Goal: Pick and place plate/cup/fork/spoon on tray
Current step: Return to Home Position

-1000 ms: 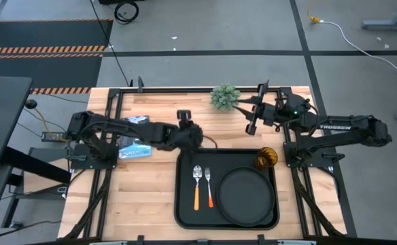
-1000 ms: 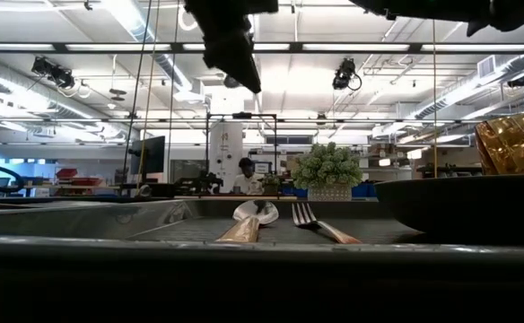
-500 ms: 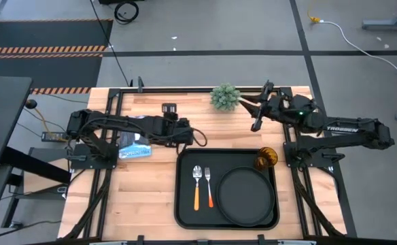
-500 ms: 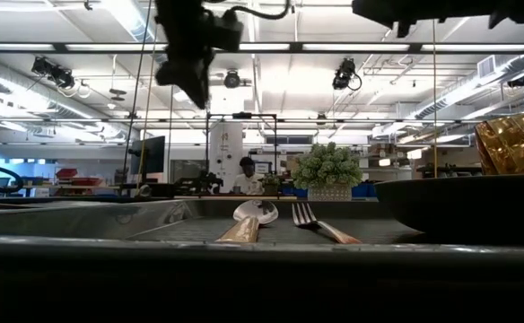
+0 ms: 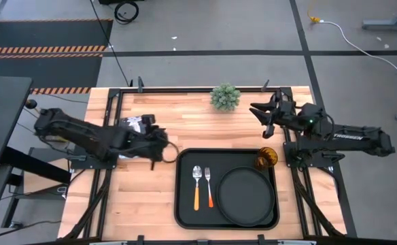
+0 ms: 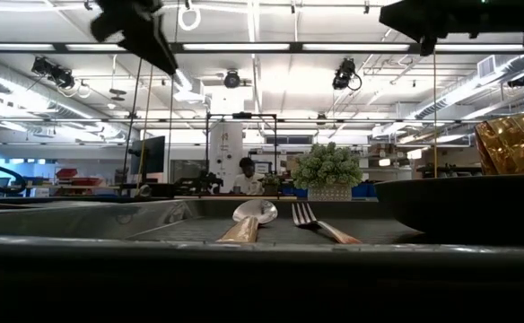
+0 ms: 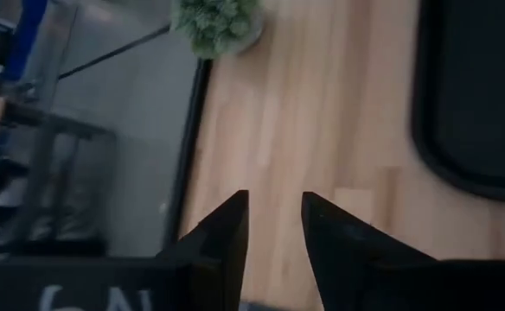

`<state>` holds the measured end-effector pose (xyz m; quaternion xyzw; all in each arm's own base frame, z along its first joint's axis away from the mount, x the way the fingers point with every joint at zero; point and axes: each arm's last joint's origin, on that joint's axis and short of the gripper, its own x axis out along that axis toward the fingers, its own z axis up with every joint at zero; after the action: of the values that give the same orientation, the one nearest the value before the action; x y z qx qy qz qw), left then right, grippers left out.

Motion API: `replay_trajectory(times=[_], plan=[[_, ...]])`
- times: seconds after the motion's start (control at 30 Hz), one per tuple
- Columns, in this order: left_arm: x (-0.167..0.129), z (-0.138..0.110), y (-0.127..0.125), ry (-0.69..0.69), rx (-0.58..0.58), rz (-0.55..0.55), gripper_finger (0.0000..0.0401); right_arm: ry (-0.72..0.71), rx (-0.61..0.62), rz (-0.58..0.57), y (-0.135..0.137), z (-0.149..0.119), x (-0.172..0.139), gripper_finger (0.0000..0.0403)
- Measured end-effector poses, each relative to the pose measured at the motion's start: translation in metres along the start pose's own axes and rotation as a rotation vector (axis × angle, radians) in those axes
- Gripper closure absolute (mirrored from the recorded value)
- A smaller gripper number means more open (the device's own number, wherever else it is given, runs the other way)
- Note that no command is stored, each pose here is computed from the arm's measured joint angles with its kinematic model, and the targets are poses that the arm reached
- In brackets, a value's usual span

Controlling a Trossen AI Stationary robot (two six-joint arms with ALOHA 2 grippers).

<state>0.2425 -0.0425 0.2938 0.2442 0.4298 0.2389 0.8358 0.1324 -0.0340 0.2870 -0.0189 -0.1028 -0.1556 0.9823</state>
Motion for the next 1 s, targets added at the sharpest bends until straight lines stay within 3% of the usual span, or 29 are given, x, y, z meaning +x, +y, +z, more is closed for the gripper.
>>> replay_trajectory(times=[0.33, 0.57, 0.87, 1.0], plan=[[-0.036, -0.062, 0.001, -0.168, -0.196, -0.149, 0.032, -0.11, 0.102, -0.042, -0.002, -0.024, -0.021, 0.0309], [-0.055, -0.096, 0.009, -0.376, -0.38, -0.267, 0.0343, -0.156, 0.125, -0.055, -0.004, -0.029, -0.034, 0.0309], [-0.05, -0.127, 0.006, -0.723, -0.546, -0.393, 0.0374, -0.145, 0.177, -0.057, -0.004, -0.05, -0.043, 0.0309], [-0.041, -0.14, 0.006, -0.813, -0.617, -0.409, 0.0395, -0.154, 0.191, -0.054, -0.004, -0.062, -0.045, 0.0309]])
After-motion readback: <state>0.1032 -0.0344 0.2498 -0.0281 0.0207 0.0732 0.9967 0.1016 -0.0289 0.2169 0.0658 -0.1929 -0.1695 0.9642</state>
